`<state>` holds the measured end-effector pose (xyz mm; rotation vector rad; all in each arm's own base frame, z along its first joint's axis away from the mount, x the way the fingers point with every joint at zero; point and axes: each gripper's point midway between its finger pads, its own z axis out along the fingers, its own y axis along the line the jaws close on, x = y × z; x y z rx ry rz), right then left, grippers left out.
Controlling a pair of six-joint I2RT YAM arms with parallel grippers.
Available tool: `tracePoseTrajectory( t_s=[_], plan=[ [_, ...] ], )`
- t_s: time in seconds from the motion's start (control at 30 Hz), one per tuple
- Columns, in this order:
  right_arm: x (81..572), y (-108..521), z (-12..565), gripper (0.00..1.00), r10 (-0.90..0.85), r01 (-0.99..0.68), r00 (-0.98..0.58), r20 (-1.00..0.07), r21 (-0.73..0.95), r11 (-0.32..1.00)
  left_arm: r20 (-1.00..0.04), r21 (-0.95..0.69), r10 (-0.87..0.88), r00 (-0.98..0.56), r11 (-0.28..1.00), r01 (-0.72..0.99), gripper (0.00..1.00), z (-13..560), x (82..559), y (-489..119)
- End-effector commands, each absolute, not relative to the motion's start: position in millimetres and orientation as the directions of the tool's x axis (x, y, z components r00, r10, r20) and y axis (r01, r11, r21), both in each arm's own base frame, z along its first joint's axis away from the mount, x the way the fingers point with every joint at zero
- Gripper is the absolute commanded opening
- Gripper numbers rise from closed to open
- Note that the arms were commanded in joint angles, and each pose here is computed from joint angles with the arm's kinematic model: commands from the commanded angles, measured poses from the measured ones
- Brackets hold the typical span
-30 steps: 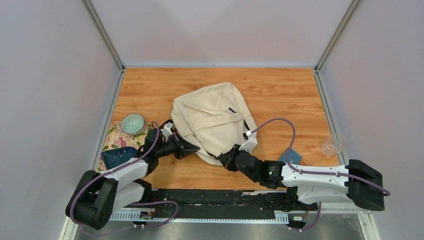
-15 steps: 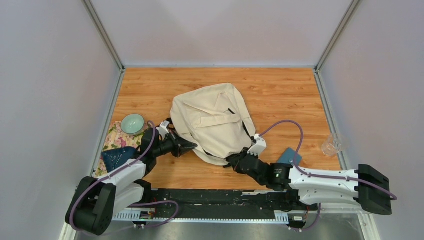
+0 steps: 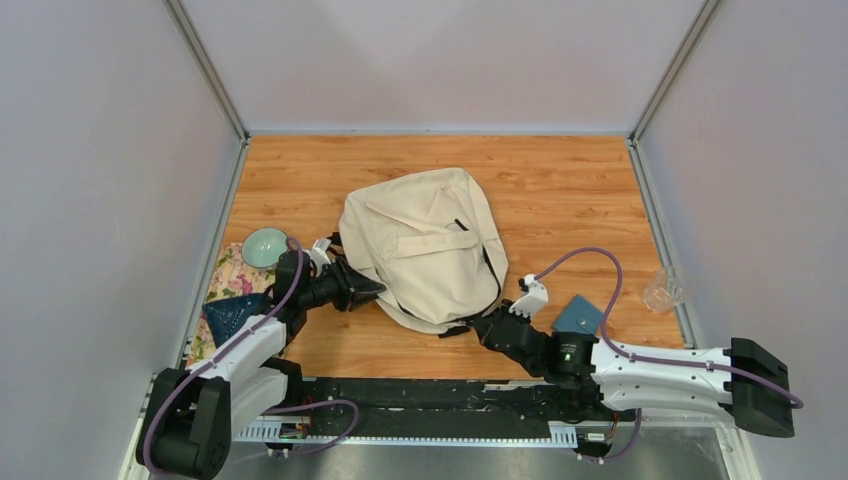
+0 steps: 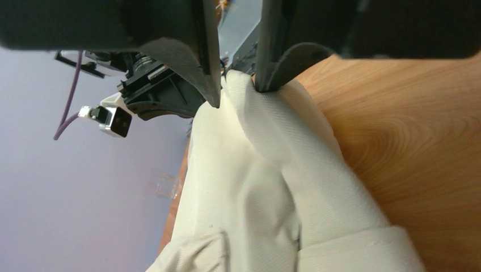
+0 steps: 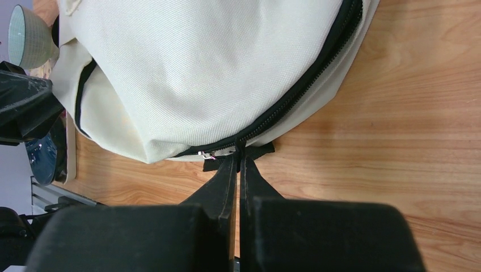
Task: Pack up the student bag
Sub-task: Zip the student bag at the center of the board.
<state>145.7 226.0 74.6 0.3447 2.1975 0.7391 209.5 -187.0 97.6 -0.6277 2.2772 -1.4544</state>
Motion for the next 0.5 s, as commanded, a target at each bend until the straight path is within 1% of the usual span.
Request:
tracePoseTrajectory(
  t_s=[0.0,0.03,0.07,0.1,0.17,0.2,0.23,0.3,0.33,0.37,0.47],
  plan=[
    [153,221,80,0.0,0.466,0.002,-0.623,-0.629,0.594,0.805,-0.244,-0.881,-0.486,-0.839,0.472,-0.018,0.5,122,225,-180],
    [152,223,82,0.0,0.465,-0.004,-0.624,-0.628,0.597,0.802,-0.278,-0.867,-0.472,-0.837,0.498,0.007,0.57,123,225,-178],
    [153,225,83,0.0,0.46,-0.009,-0.626,-0.629,0.596,0.803,-0.265,-0.859,-0.472,-0.841,0.512,-0.017,0.67,122,221,-176],
    [153,229,87,0.0,0.467,-0.015,-0.625,-0.625,0.608,0.794,-0.28,-0.855,-0.483,-0.83,0.518,-0.013,0.7,126,221,-174],
    [154,231,86,0.0,0.464,-0.018,-0.626,-0.627,0.606,0.795,-0.227,-0.865,-0.498,-0.837,0.498,-0.062,0.73,121,211,-176],
    [154,235,89,0.0,0.471,-0.023,-0.625,-0.622,0.618,0.786,-0.212,-0.878,-0.497,-0.842,0.475,-0.059,0.73,122,205,-179],
    [155,236,90,0.0,0.47,-0.025,-0.624,-0.624,0.617,0.786,-0.143,-0.886,-0.51,-0.849,0.448,-0.12,0.73,111,195,-182],
    [155,240,90,0.0,0.465,-0.03,-0.629,-0.623,0.617,0.786,-0.136,-0.9,-0.498,-0.856,0.424,-0.104,0.74,110,183,-193],
    [155,240,90,0.0,0.463,-0.031,-0.63,-0.623,0.616,0.787,-0.103,-0.905,-0.509,-0.855,0.405,-0.132,0.74,104,178,-197],
    [155,241,89,0.0,0.46,-0.033,-0.632,-0.623,0.615,0.788,-0.118,-0.906,-0.501,-0.857,0.407,-0.113,0.74,104,174,-204],
    [153,246,91,0.0,0.461,-0.042,-0.642,-0.613,0.628,0.777,-0.111,-0.909,-0.487,-0.866,0.402,-0.109,0.75,105,166,-214]
  ],
)
